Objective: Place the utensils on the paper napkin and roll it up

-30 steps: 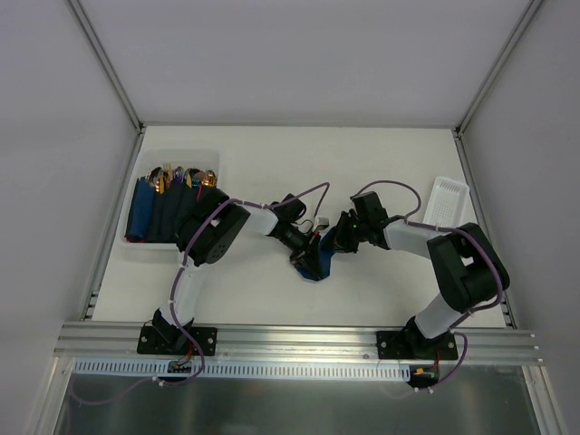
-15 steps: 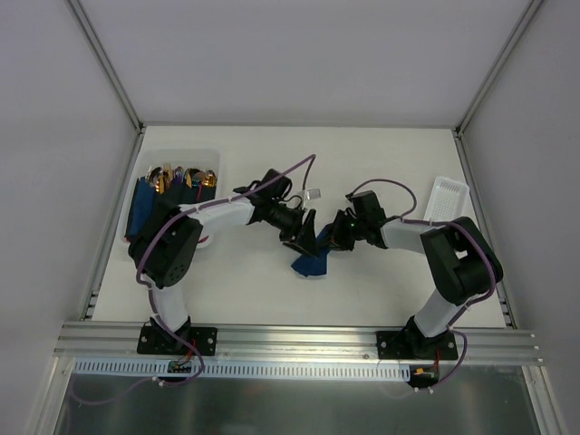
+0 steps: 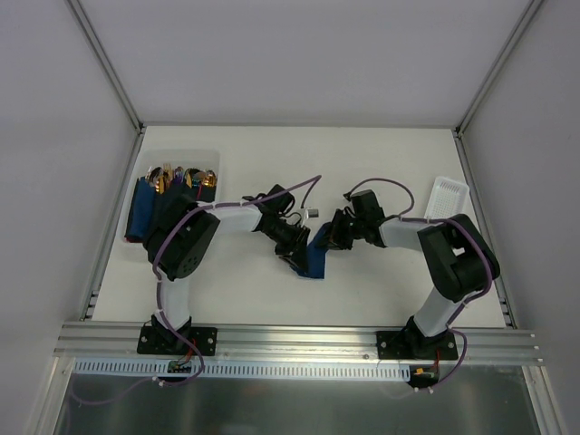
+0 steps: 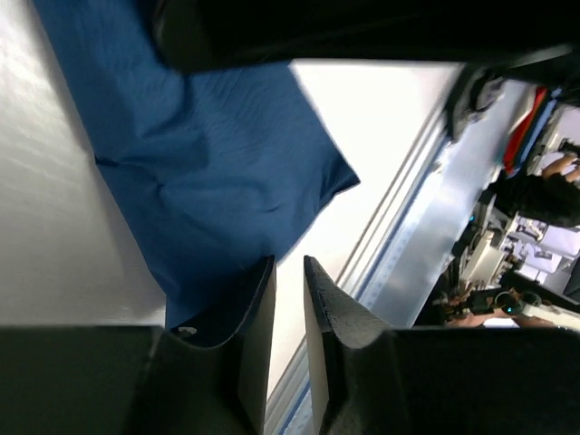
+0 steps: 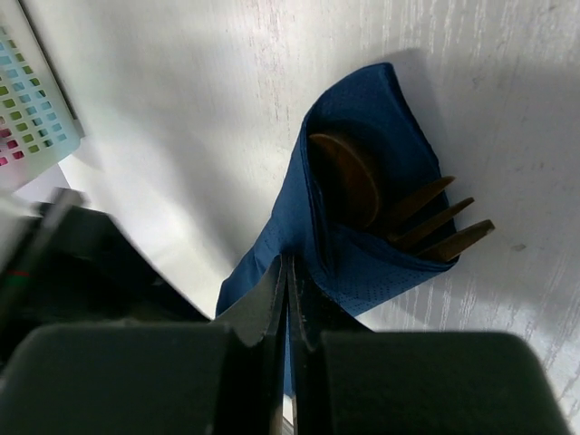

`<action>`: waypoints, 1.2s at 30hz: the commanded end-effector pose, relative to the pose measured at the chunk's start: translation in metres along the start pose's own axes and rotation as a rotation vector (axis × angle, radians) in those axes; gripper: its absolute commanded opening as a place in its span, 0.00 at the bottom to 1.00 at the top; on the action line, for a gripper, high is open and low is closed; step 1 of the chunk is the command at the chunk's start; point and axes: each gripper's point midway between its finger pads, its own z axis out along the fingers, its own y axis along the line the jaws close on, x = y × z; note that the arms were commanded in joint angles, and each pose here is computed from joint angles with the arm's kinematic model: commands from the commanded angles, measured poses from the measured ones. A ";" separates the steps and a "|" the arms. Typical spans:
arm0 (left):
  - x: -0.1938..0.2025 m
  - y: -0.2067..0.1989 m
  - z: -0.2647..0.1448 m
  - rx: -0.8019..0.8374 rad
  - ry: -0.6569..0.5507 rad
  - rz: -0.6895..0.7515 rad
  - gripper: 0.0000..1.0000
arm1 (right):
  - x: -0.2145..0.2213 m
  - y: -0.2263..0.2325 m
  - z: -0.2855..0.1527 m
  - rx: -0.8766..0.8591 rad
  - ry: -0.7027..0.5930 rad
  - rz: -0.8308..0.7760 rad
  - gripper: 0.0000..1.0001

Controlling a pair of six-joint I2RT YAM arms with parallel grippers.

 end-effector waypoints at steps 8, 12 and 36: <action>0.041 0.068 0.021 -0.208 0.096 -0.129 0.17 | 0.015 -0.052 0.011 0.169 0.057 0.038 0.01; 0.042 0.052 0.019 -0.129 0.104 -0.114 0.22 | 0.015 -0.054 0.013 0.166 0.070 0.036 0.00; -0.070 0.026 -0.001 0.150 -0.109 -0.116 0.26 | 0.015 -0.060 0.024 0.138 0.109 0.017 0.00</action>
